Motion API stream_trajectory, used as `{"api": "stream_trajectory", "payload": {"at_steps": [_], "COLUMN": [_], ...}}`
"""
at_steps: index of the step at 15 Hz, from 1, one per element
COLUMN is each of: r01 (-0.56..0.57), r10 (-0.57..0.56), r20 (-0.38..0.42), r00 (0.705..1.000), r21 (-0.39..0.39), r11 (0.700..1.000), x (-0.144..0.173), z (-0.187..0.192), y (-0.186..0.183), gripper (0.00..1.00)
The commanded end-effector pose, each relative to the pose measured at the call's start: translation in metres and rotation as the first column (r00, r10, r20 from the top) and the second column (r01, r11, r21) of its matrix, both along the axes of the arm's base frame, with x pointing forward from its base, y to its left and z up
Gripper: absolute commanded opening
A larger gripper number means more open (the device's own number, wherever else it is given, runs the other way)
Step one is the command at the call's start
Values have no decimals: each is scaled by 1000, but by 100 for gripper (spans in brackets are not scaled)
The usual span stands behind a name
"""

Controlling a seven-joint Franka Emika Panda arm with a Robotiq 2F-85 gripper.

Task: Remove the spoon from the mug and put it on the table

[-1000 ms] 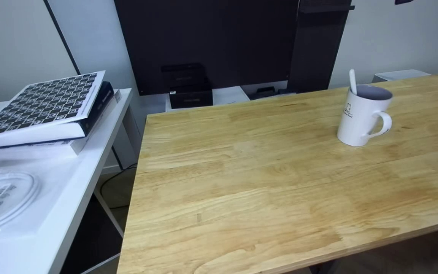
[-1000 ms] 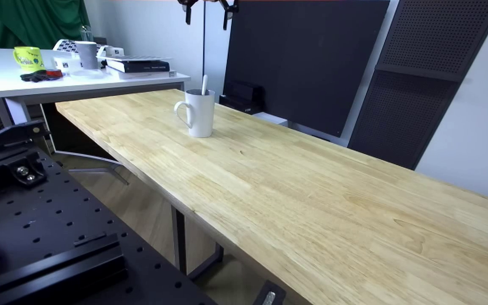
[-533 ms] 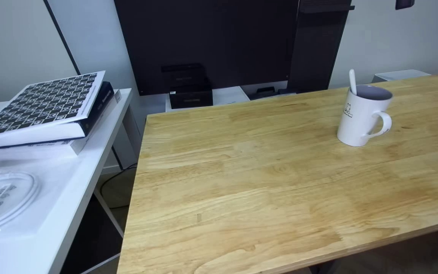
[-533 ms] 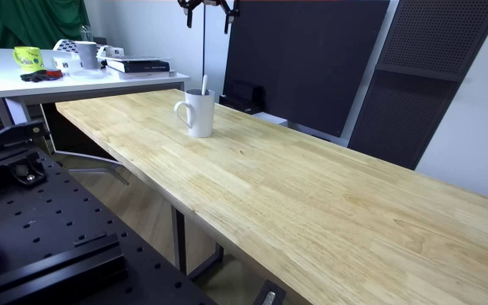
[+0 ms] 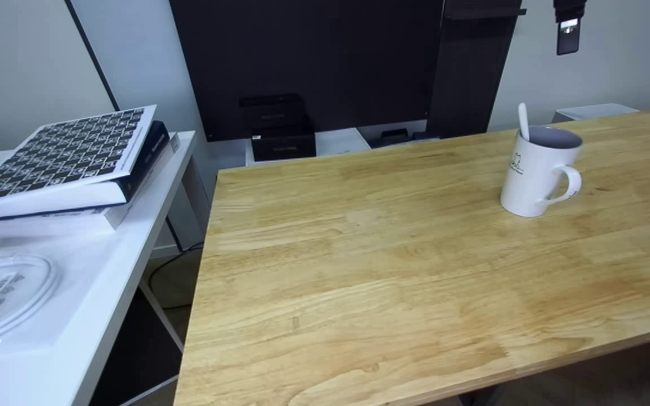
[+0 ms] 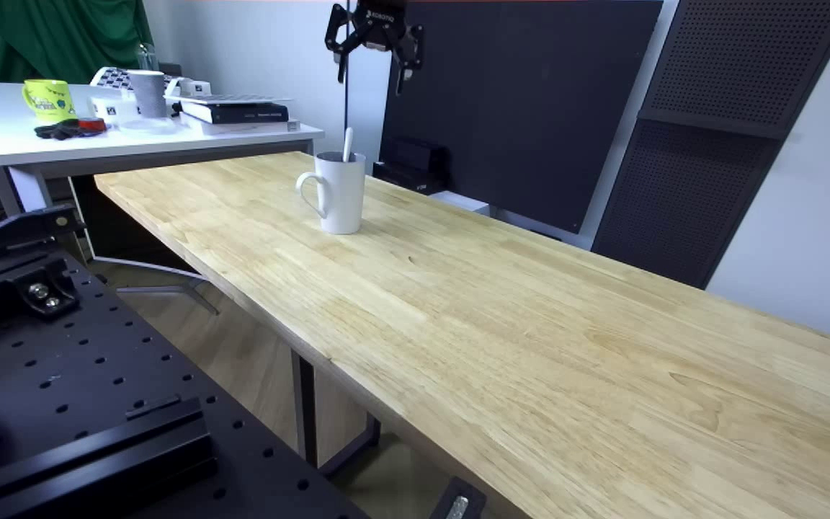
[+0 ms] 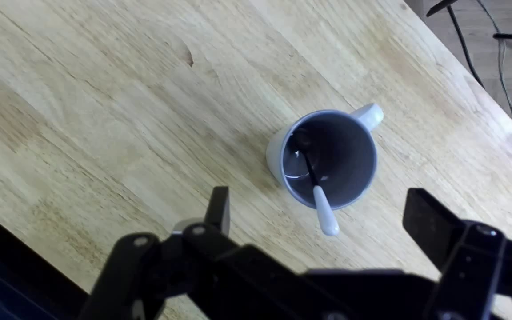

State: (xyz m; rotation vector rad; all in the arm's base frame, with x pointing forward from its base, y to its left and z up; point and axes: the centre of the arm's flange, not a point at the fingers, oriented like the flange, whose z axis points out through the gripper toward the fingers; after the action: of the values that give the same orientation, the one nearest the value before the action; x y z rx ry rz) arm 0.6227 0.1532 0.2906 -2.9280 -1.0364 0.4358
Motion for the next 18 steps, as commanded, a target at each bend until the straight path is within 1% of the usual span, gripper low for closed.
{"api": "stream_trajectory", "payload": {"at_steps": [1,4,5,7,10,14,18], "r01": [-87,-118,-104,-39,8,62,81], "r10": [87,117,103,35,-15,-72,-91], "r20": [-2,-32,-47,-78,-101,-93,-79], "r00": [996,993,994,996,995,993,993], "r21": [-12,-18,-19,-48,-70,-105,-120], "r11": [996,993,994,998,998,993,989], "x": [21,18,15,10,7,10,20], "z": [-9,-28,-34,-46,-59,-68,-69], "y": [13,24,27,31,30,27,29], "gripper": [100,100,100,100,100,100,100]}}
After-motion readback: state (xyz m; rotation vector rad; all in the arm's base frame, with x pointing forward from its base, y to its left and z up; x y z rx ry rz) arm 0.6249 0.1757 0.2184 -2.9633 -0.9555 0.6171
